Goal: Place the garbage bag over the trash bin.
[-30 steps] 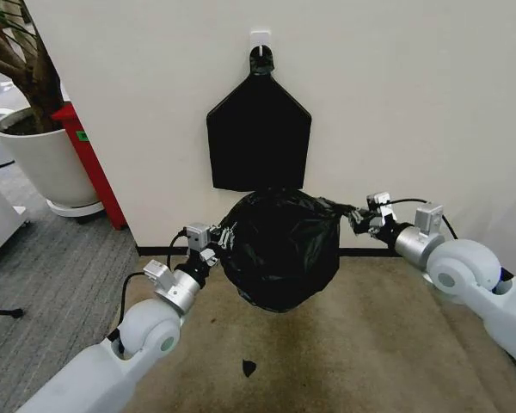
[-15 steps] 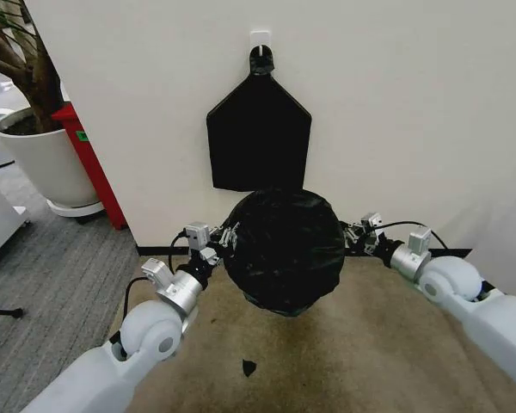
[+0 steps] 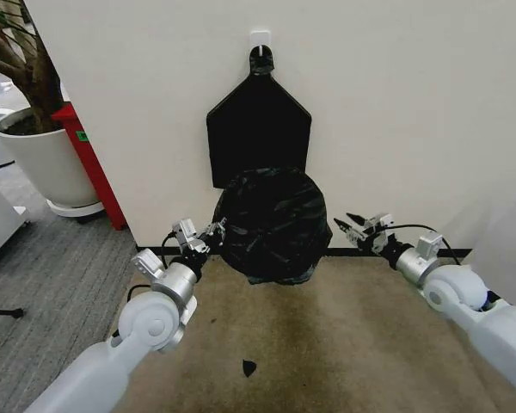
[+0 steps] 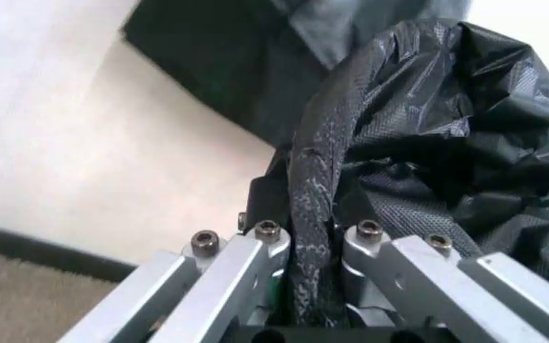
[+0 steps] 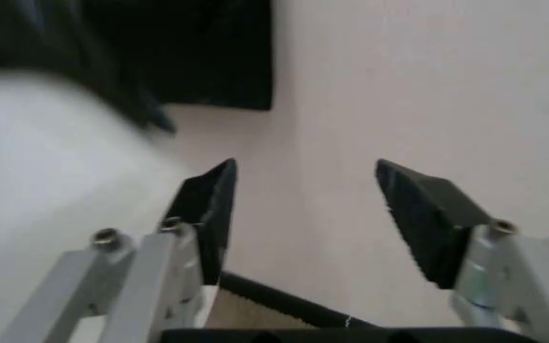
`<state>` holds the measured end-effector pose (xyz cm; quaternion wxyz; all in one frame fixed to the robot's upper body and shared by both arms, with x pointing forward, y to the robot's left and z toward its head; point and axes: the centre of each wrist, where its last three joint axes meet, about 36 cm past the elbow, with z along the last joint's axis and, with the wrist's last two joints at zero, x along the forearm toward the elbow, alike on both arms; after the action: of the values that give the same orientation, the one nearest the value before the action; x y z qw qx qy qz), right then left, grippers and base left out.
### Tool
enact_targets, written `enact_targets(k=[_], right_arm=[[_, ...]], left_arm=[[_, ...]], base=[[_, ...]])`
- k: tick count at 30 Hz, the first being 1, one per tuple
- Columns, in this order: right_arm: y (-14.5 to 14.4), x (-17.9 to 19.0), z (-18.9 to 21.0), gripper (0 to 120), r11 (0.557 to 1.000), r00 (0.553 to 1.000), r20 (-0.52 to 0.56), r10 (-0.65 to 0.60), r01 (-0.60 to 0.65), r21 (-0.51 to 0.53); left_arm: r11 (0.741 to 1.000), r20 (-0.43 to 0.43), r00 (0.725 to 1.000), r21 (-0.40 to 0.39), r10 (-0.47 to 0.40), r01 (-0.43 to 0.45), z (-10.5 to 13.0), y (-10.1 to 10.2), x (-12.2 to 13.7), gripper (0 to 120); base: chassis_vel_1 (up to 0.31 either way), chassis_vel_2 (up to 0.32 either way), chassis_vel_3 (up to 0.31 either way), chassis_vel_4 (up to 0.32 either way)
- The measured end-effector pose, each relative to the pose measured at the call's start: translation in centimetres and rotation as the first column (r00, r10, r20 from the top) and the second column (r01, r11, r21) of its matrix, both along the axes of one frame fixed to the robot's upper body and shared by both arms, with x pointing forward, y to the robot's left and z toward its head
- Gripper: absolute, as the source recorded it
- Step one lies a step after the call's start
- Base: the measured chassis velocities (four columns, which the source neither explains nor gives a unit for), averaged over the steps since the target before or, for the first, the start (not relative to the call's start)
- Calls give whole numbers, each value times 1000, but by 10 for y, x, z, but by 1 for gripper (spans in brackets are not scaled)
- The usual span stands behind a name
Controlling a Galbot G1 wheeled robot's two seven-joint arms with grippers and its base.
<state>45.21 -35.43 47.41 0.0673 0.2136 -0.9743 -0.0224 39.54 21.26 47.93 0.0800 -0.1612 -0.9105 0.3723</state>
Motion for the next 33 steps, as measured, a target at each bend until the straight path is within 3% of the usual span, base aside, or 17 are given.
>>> enact_targets(k=[3, 8, 9, 12, 15, 21, 33], right_arm=[[6, -9, 10, 61, 998, 999, -9, -44, 44, 38], [12, -59, 46, 83, 951, 983, -144, -115, 151, 270], [12, -59, 46, 83, 951, 983, -144, -115, 151, 270], [26, -98, 61, 96, 891, 967, -242, -77, 176, 418], [49, -132, 80, 100, 845, 957, -288, -20, 170, 507], [90, -171, 95, 100, 803, 943, -330, 38, 168, 572], [117, -172, 89, 100, 820, 919, -394, 18, 212, 532]], left_arm=[[1000, -31, 999, -20, 12, -13, 0, 1, 2, 4], [996, -120, 992, -83, 32, -42, 3, 7, 12, 4], [996, -120, 992, -83, 32, -42, 3, 7, 12, 4], [992, -171, 985, -118, 29, -50, 6, 9, 18, 4], [989, -211, 977, -137, 27, -57, 8, 8, 22, 4], [988, -254, 967, -145, 18, -57, 8, 3, 25, 4], [990, -253, 967, -135, 10, -46, 12, 1, 20, 4]], base=[[0, 0, 0, 0], [0, 0, 0, 0], [0, 0, 0, 0], [0, 0, 0, 0], [0, 0, 0, 0], [0, 0, 0, 0], [0, 0, 0, 0]])
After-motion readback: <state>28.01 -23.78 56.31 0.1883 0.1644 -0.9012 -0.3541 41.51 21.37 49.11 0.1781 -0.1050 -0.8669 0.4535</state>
